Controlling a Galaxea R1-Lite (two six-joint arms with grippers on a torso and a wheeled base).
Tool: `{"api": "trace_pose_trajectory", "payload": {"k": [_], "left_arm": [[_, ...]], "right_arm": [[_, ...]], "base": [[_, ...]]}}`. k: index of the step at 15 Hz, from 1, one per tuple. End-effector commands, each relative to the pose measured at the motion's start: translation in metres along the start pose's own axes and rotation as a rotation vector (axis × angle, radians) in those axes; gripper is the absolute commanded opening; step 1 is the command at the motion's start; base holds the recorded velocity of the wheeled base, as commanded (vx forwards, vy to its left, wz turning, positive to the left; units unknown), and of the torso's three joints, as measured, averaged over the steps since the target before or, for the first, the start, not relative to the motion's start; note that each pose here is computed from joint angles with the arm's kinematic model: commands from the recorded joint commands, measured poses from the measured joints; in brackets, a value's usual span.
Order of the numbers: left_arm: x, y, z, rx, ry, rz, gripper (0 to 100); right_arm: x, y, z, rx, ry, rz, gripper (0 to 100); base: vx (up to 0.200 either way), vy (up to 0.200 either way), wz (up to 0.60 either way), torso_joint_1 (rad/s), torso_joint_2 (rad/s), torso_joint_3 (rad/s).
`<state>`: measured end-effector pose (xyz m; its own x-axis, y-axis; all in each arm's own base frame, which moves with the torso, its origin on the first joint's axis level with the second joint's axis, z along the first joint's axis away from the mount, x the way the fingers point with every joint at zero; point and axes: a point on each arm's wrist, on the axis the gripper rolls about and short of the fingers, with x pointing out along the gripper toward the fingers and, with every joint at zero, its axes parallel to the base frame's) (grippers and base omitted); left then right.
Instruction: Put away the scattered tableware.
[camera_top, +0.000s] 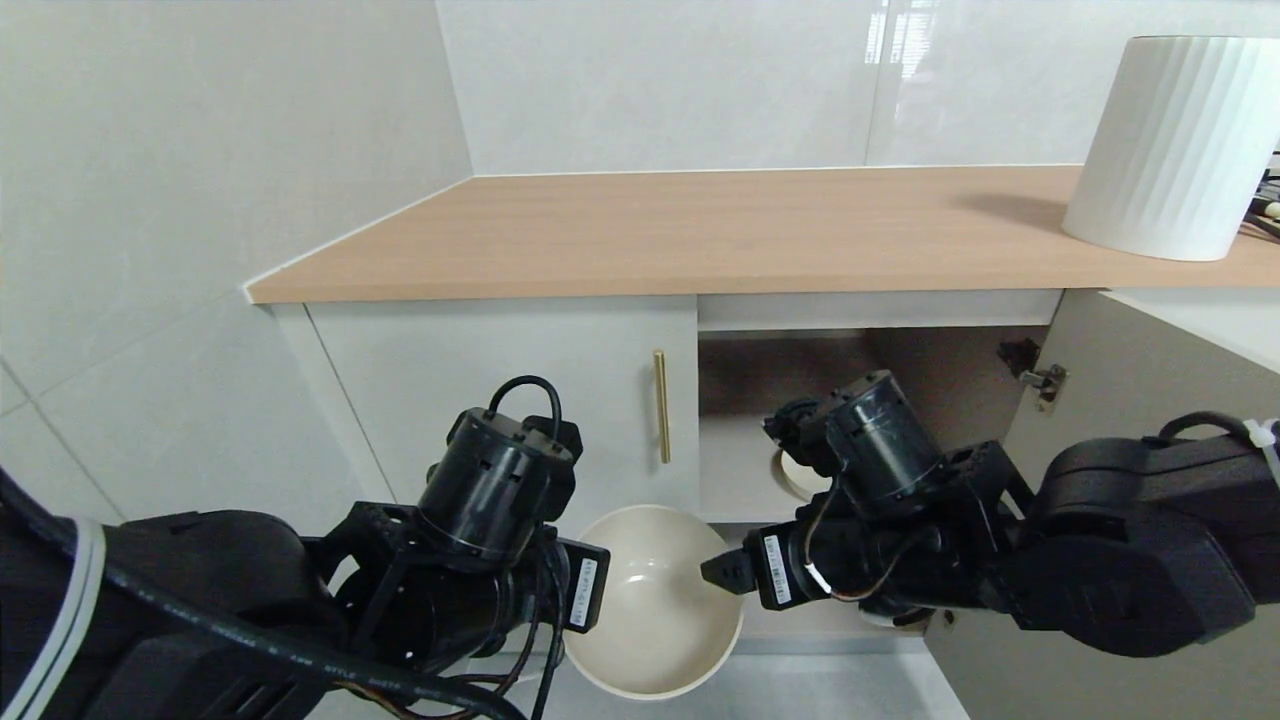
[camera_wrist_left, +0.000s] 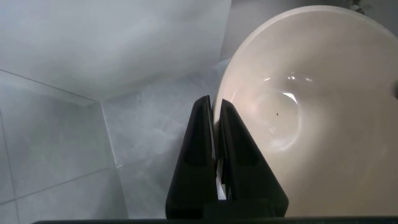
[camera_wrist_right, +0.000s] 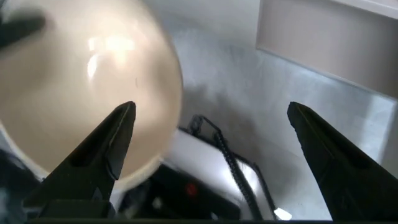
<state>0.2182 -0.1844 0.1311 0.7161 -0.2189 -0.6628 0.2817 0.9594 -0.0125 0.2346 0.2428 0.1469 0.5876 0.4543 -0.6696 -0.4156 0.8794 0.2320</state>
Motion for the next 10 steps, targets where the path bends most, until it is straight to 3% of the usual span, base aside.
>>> {"api": "trace_pose_trajectory", "payload": {"k": [1, 10], "left_arm": [[0.0016, -0.0006, -0.0009, 0.002, 0.005, 0.001, 0], [0.0041, -0.0012, -0.0019, 0.003, 0.011, 0.003, 0]], "right_arm": [[0.0095, 0.001, -0.0042, -0.001, 0.021, -0.008, 0], [0.0156, 0.0018, -0.0068, -0.003, 0.028, -0.007, 0]], "base": [[0.0, 0.0, 0.0, 0.0, 0.0, 0.0], [0.0, 0.0, 0.0, 0.0, 0.0, 0.0]]}}
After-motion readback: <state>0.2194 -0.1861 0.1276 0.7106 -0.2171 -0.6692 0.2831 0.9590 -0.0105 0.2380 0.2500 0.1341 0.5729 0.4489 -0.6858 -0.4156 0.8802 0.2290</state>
